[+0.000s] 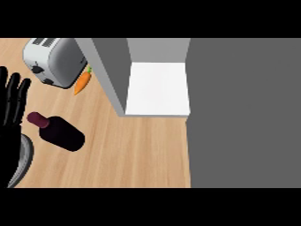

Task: Pick up the wine, place it into the cabinet and close the cabinet

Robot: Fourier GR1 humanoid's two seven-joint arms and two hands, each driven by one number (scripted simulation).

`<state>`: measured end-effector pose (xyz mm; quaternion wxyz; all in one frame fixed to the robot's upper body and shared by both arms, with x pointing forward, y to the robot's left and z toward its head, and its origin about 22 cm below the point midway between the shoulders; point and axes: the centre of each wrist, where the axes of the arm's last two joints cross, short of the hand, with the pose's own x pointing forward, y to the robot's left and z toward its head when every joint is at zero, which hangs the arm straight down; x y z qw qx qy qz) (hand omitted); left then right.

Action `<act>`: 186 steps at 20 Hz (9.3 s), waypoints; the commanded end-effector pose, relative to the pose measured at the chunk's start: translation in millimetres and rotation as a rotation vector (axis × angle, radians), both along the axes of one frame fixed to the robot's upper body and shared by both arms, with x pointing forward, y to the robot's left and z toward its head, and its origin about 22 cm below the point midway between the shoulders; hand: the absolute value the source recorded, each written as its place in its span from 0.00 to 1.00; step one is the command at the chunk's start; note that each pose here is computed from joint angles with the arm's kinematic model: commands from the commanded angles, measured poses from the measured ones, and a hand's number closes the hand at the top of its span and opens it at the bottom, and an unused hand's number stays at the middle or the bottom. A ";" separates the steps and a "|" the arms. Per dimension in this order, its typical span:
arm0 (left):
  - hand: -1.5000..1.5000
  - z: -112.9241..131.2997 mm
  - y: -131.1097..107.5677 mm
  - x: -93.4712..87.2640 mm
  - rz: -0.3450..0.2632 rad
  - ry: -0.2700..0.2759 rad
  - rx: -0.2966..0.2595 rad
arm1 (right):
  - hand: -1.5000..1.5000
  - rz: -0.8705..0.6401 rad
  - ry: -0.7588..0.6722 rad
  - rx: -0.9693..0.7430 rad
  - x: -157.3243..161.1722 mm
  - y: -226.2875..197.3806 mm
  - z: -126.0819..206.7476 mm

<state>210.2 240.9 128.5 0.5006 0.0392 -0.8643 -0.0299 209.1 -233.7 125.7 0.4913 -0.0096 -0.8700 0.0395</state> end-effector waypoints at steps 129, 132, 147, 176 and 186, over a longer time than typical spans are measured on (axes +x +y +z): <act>0.00 -268.2 114.2 36.3 -0.041 0.485 -0.381 | 0.00 0.287 0.187 -0.018 -52.7 -3.1 37.5; 1.00 -276.3 124.9 17.7 -0.048 0.504 -0.412 | 0.00 0.280 0.187 -0.002 -53.4 -19.2 49.1; 1.00 -318.4 67.7 -30.5 -0.056 0.476 -0.393 | 0.00 0.261 0.193 -0.020 -53.4 -14.1 47.3; 1.00 -187.0 -11.8 -63.9 -0.215 0.280 -0.482 | 0.00 0.260 0.211 0.001 -33.2 -11.5 25.1; 1.00 -113.0 -47.0 -18.7 -0.187 0.210 -0.451 | 0.00 0.260 0.225 -0.003 -26.5 -35.6 17.4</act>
